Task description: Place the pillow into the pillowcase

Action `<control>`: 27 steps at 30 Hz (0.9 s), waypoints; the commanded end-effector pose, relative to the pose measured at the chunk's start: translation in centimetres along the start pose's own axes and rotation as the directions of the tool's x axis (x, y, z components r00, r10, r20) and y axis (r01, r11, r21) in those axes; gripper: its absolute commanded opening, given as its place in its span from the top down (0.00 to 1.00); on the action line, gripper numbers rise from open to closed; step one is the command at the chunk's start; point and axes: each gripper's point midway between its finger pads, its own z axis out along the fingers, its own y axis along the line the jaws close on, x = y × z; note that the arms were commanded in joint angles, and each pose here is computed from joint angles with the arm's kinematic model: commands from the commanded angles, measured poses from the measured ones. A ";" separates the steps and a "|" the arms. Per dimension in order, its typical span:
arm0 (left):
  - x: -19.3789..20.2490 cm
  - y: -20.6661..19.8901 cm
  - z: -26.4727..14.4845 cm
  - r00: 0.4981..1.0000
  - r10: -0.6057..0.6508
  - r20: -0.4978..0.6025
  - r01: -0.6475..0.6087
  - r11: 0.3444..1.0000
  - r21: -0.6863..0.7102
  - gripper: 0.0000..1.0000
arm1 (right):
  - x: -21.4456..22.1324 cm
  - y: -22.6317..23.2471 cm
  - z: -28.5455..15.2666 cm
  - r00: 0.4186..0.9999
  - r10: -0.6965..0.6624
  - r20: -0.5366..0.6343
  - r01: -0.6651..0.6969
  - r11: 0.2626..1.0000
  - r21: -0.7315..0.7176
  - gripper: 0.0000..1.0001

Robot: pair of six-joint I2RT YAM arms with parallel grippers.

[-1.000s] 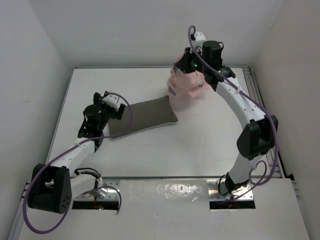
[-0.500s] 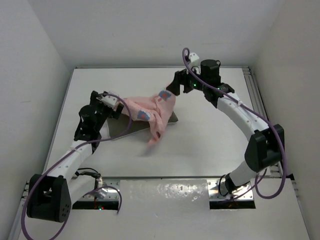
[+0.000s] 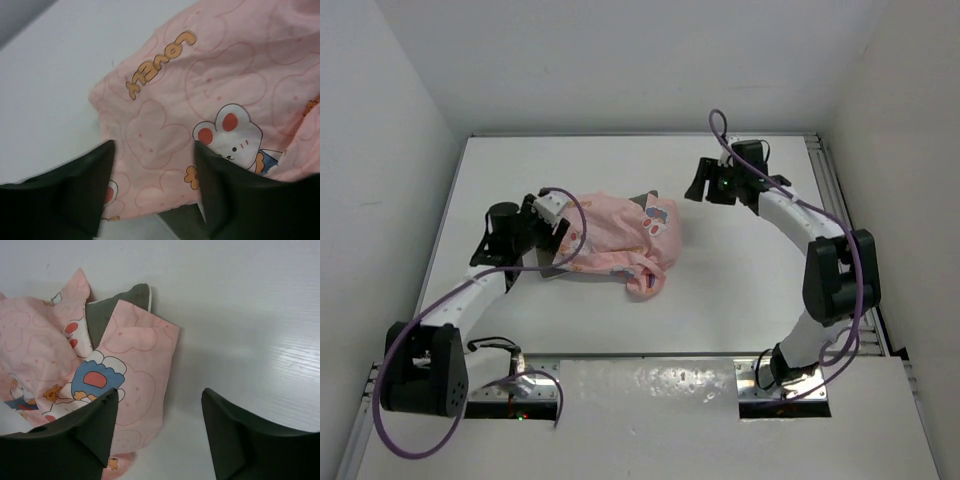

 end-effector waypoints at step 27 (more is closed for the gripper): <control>8.8 3.8 1.5 0.620 -0.784 -0.020 0.739 0.593 -0.319 0.29 | 3.9 6.3 6.8 0.988 0.033 -0.152 -0.067 0.972 -0.227 0.45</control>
